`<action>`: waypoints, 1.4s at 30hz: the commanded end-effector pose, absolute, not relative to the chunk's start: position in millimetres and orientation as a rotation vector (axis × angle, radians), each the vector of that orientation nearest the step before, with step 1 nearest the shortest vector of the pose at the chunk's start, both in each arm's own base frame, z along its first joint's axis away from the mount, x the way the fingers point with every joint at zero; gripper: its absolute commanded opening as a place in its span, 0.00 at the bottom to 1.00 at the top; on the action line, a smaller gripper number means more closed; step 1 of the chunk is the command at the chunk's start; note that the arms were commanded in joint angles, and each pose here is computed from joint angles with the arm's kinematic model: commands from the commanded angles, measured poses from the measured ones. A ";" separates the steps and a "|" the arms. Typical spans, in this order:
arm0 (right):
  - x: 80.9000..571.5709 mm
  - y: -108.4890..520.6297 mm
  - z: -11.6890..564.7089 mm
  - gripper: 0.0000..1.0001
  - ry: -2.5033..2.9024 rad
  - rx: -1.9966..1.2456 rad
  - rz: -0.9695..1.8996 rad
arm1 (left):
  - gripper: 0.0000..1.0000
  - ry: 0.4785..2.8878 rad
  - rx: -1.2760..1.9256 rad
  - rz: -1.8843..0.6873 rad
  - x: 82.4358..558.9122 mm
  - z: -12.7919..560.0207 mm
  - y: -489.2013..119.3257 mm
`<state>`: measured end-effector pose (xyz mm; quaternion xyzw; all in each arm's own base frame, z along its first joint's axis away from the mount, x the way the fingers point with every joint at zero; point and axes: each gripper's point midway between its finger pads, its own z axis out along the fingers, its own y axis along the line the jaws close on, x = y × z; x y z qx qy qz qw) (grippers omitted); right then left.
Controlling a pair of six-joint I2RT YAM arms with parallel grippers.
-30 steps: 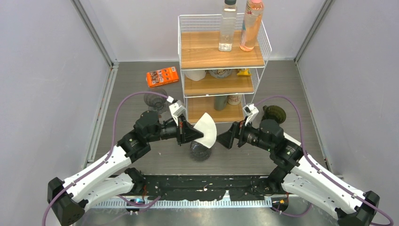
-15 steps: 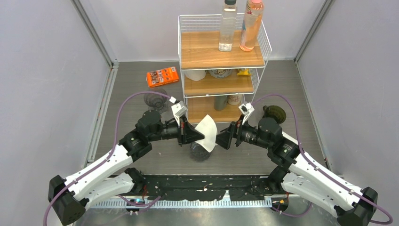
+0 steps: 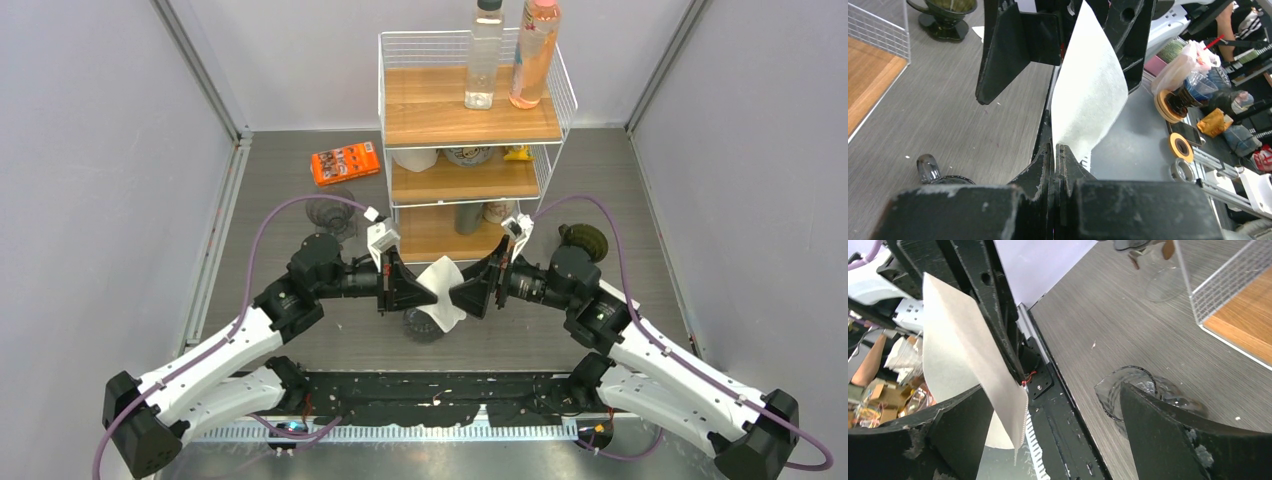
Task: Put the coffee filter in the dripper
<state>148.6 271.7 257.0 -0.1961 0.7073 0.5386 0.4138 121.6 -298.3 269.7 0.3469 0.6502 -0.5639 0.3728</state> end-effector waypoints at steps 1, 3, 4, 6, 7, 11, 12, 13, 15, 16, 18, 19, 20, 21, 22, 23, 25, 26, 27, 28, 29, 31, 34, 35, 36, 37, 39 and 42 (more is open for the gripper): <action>136.2 281.2 295.2 0.98 1.588 -0.635 1.429 | 0.00 1.553 0.961 -1.500 111.3 291.3 -301.7; 135.9 282.9 297.8 0.95 1.576 -0.649 1.433 | 0.00 1.558 0.963 -1.498 111.6 290.3 -302.1; 136.4 283.1 298.9 0.93 1.572 -0.650 1.433 | 0.00 1.560 0.963 -1.497 112.0 290.2 -302.5; 138.3 284.8 299.2 0.87 1.574 -0.652 1.429 | 0.00 1.566 0.964 -1.496 112.9 290.5 -303.2; 139.5 285.7 299.7 0.82 1.576 -0.651 1.429 | 0.00 1.565 0.965 -1.496 113.1 291.1 -303.4; 140.2 287.7 298.8 0.66 1.581 -0.657 1.432 | 0.00 1.557 0.970 -1.491 113.1 292.1 -303.2; 139.7 287.8 298.7 0.62 1.580 -0.659 1.435 | 0.00 1.556 0.973 -1.491 112.8 291.7 -303.1; 137.6 288.2 299.8 0.60 1.567 -0.670 1.447 | 0.00 1.552 0.977 -1.491 112.4 291.9 -303.0; 134.4 288.2 301.9 0.56 1.551 -0.681 1.461 | 0.00 1.549 0.988 -1.496 110.4 290.4 -302.5; 133.1 287.8 303.3 0.54 1.544 -0.685 1.465 | 0.00 1.544 0.994 -1.499 109.3 290.7 -302.3; 131.3 287.3 303.7 0.53 1.542 -0.692 1.471 | 0.00 1.537 1.001 -1.502 107.8 290.8 -301.9; 130.1 287.5 303.4 0.53 1.541 -0.699 1.474 | 0.00 1.533 1.003 -1.501 107.6 291.2 -301.6; 129.2 287.3 303.0 0.53 1.542 -0.702 1.476 | 0.00 1.529 1.004 -1.500 107.4 291.7 -301.4; 128.4 286.7 303.0 0.53 1.541 -0.704 1.477 | 0.00 1.522 1.008 -1.497 106.8 292.2 -300.9; 127.7 286.4 301.9 0.52 1.542 -0.708 1.475 | 0.00 1.518 1.011 -1.497 106.1 292.2 -300.5; 126.4 286.0 301.9 0.52 1.540 -0.714 1.477 | 0.00 1.511 1.013 -1.496 105.7 293.1 -299.9; 123.5 284.8 300.9 0.52 1.537 -0.727 1.480 | 0.00 1.501 1.017 -1.493 104.5 293.1 -298.6; 120.1 284.2 300.3 0.51 1.530 -0.745 1.486 | 0.00 1.495 1.020 -1.491 103.7 293.2 -297.8; 117.5 283.4 301.3 0.51 1.520 -0.756 1.491 | 0.00 1.489 1.024 -1.492 102.7 293.1 -297.4; 113.6 283.3 300.8 0.51 1.510 -0.779 1.504 | 0.00 1.480 1.028 -1.493 101.7 293.8 -296.9; 110.9 282.8 301.6 0.51 1.499 -0.790 1.511 | 0.00 1.471 1.037 -1.497 99.9 293.9 -296.2; 106.6 282.3 303.4 0.49 1.480 -0.810 1.528 | 0.00 1.453 1.057 -1.507 96.4 295.0 -295.6; 101.9 283.0 305.5 0.45 1.465 -0.843 1.546 | 0.00 1.440 1.073 -1.515 94.3 296.4 -295.6; 101.7 283.6 304.4 0.41 1.467 -0.851 1.547 | 0.00 1.436 1.076 -1.514 93.8 297.1 -295.4; 100.5 283.8 305.5 0.39 1.461 -0.860 1.550 | 0.00 1.430 1.079 -1.512 93.9 297.7 -295.4; 100.8 284.4 304.6 0.35 1.464 -0.863 1.550 | 0.00 1.427 1.082 -1.513 93.2 297.7 -295.1; 100.9 285.0 303.5 0.29 1.466 -0.873 1.548 | 0.00 1.422 1.092 -1.507 92.9 296.5 -295.1; 98.8 285.1 304.2 0.11 1.457 -0.891 1.552 | 0.00 1.424 1.102 -1.504 92.5 294.2 -294.8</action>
